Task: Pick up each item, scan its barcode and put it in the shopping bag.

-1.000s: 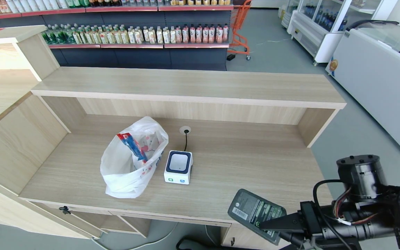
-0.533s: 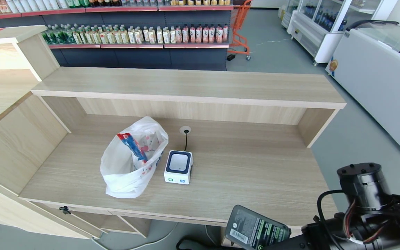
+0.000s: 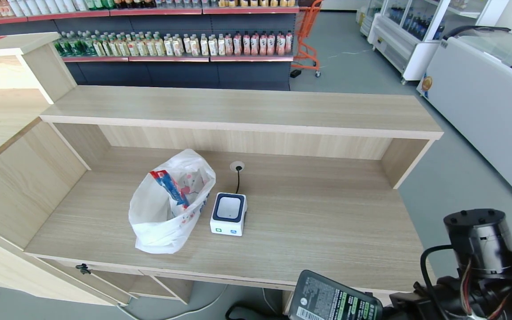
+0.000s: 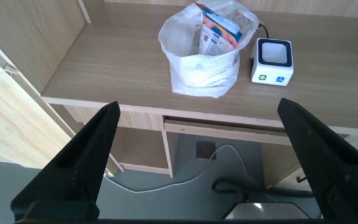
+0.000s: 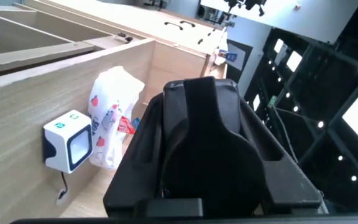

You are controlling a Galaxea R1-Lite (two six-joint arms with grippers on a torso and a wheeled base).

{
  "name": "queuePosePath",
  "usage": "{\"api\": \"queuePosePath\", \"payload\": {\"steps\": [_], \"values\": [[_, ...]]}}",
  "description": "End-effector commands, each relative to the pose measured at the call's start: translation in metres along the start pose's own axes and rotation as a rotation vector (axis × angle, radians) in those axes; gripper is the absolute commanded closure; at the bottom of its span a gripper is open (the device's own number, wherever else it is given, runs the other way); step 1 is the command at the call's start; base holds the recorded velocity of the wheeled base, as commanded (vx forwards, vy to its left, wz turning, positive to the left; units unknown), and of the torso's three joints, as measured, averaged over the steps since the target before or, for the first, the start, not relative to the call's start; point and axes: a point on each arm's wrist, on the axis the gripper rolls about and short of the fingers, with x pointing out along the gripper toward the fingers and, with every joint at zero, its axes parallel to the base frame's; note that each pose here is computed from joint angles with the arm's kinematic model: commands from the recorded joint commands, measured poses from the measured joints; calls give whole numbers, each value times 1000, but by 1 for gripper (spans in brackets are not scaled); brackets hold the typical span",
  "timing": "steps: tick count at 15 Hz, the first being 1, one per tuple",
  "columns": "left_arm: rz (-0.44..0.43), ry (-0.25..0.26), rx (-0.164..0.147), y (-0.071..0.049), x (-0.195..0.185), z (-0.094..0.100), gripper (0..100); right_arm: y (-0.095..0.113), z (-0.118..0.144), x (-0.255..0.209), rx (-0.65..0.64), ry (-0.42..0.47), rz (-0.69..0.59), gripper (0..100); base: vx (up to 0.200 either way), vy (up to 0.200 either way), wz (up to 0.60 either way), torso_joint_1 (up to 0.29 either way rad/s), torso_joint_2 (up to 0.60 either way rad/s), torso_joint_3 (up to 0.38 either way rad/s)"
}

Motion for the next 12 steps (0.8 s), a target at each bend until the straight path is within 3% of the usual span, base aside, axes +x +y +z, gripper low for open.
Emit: {"api": "queuePosePath", "payload": {"steps": [1,12], "values": [[0,0,0,0,0,0,0,-8,1,-2,-29,-3,-32,100,0,0,0,0,0,0],[0,0,0,0,0,0,0,-11,4,-4,-43,-8,-49,100,0,0,0,0,0,0]]}}
